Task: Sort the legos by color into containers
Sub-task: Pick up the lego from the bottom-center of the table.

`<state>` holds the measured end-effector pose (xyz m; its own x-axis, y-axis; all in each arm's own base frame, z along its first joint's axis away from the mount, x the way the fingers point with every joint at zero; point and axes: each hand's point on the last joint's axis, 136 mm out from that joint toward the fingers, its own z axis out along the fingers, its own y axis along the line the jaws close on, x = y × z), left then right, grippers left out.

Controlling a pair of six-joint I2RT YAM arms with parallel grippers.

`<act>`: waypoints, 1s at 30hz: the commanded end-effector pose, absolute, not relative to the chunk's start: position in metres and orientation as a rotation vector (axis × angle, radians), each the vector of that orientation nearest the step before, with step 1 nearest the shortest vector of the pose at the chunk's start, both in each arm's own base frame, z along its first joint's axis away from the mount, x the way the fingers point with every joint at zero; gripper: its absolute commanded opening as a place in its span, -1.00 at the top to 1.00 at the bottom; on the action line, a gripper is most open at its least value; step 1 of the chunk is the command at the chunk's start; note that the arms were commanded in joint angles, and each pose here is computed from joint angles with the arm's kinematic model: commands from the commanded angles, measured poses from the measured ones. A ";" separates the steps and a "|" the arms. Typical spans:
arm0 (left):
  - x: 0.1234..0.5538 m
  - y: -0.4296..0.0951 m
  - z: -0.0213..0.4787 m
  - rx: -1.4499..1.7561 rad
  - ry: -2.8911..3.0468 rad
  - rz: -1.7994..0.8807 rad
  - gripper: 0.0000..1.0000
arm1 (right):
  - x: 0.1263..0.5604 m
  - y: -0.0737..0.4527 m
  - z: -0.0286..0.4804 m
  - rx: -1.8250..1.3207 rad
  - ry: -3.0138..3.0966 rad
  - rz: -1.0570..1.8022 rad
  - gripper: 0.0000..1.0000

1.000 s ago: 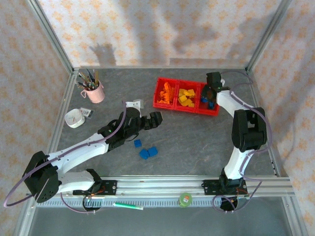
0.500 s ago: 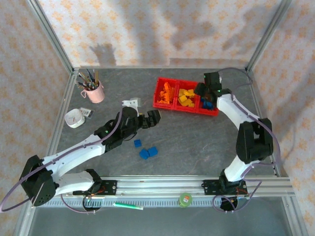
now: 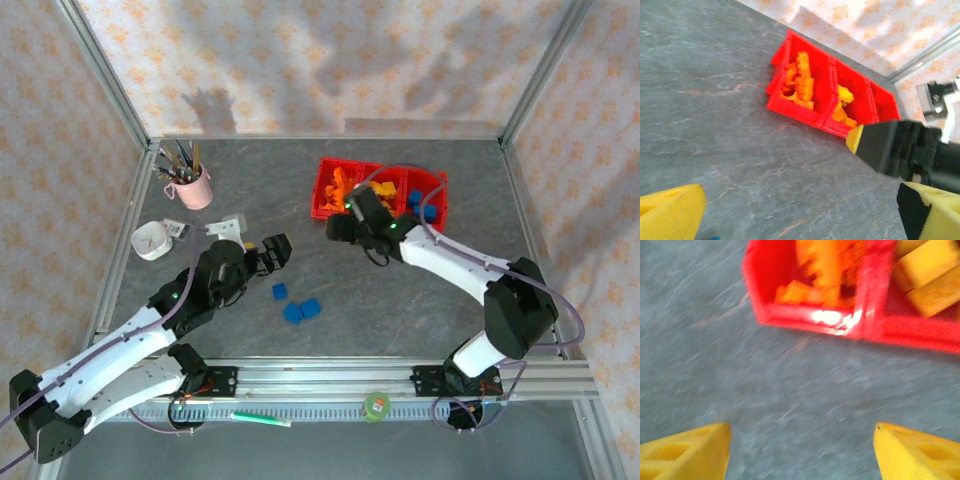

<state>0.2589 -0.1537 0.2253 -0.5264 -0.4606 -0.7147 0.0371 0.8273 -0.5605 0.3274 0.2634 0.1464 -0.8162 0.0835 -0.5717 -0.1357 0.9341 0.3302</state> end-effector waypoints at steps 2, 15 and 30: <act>0.246 -0.119 0.207 -0.421 2.074 -0.529 -0.99 | 0.298 0.302 0.127 -0.114 2.519 0.494 -0.56; 0.223 -0.082 0.207 -0.562 2.028 -0.496 -0.99 | 0.235 0.405 0.071 -0.465 2.608 0.474 -0.58; 0.218 -0.073 0.207 -0.604 1.995 -0.505 -0.98 | 0.238 0.421 0.033 -0.553 2.640 0.296 -0.23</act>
